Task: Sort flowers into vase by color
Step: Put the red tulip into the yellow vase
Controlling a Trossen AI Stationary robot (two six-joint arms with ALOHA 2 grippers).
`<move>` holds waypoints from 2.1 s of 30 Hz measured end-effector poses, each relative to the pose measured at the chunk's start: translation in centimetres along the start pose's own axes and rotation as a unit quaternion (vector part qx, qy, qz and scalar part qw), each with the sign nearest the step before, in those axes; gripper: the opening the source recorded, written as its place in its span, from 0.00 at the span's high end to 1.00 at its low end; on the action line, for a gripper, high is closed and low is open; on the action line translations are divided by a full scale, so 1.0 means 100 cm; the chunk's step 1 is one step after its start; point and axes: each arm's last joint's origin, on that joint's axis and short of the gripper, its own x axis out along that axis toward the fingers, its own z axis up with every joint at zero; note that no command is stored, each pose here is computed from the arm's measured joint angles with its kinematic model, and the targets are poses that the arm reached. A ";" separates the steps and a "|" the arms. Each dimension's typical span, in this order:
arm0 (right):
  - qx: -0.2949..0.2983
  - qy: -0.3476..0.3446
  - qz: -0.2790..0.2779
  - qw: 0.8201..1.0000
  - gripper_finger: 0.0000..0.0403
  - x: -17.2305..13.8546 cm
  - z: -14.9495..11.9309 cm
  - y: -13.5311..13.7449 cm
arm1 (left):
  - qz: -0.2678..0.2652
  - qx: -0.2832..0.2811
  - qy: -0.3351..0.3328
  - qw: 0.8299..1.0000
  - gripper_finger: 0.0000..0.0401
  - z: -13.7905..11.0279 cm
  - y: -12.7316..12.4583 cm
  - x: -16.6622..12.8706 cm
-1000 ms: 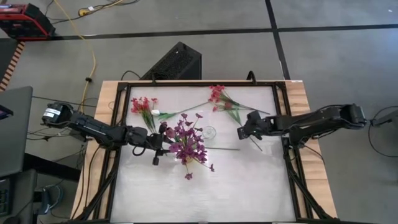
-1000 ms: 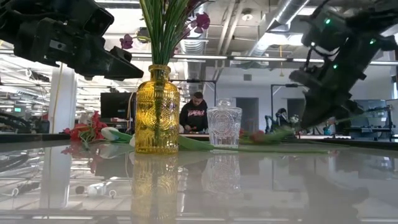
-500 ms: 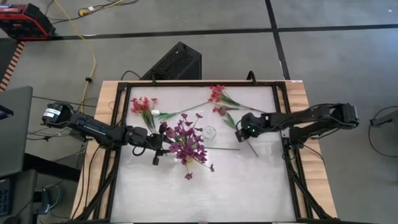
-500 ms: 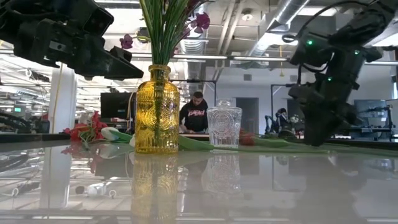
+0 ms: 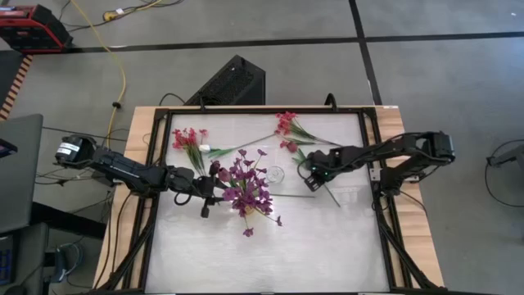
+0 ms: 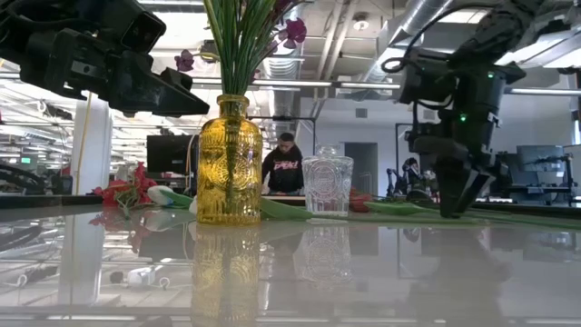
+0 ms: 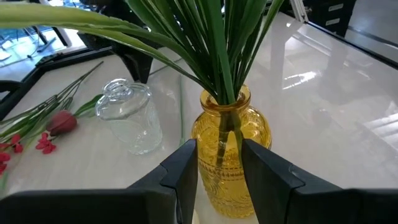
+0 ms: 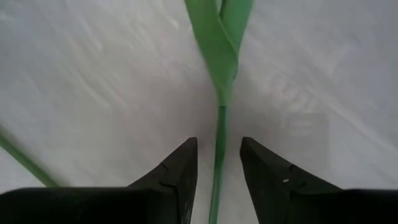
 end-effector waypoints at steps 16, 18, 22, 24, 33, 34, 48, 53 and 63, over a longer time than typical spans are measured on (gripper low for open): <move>-0.081 0.014 -0.059 0.995 0.96 -0.018 0.023 0.043 | -0.001 0.000 0.004 1.000 0.72 -0.001 0.000 0.000; -0.083 -0.042 -0.031 0.995 0.96 -0.037 0.026 0.051 | -0.001 0.000 0.008 1.000 0.72 -0.002 0.000 0.000; -0.083 -0.191 0.026 0.978 0.96 -0.083 0.018 0.064 | -0.002 0.000 0.014 1.000 0.72 -0.003 0.000 0.000; -0.095 -0.302 0.055 0.947 0.96 -0.114 0.008 0.075 | -0.002 0.001 0.014 1.000 0.72 -0.003 0.000 0.000; -0.194 -0.540 0.227 0.787 0.96 -0.178 -0.052 0.117 | -0.001 0.004 0.005 1.000 0.72 -0.001 0.000 0.000; -0.225 -0.535 0.247 0.776 0.96 -0.178 -0.059 0.122 | -0.001 0.003 0.005 1.000 0.72 -0.001 0.000 0.000; -0.426 -0.556 0.312 0.642 0.96 -0.108 -0.096 0.192 | 0.000 0.002 -0.002 1.000 0.72 0.000 0.000 0.000; -0.436 -0.629 0.305 0.567 0.96 -0.095 -0.069 0.197 | 0.001 -0.001 -0.002 1.000 0.72 0.000 0.000 0.000; -0.382 -0.670 0.257 0.582 0.96 -0.086 -0.016 0.182 | 0.000 -0.004 -0.005 1.000 0.72 0.001 0.000 0.000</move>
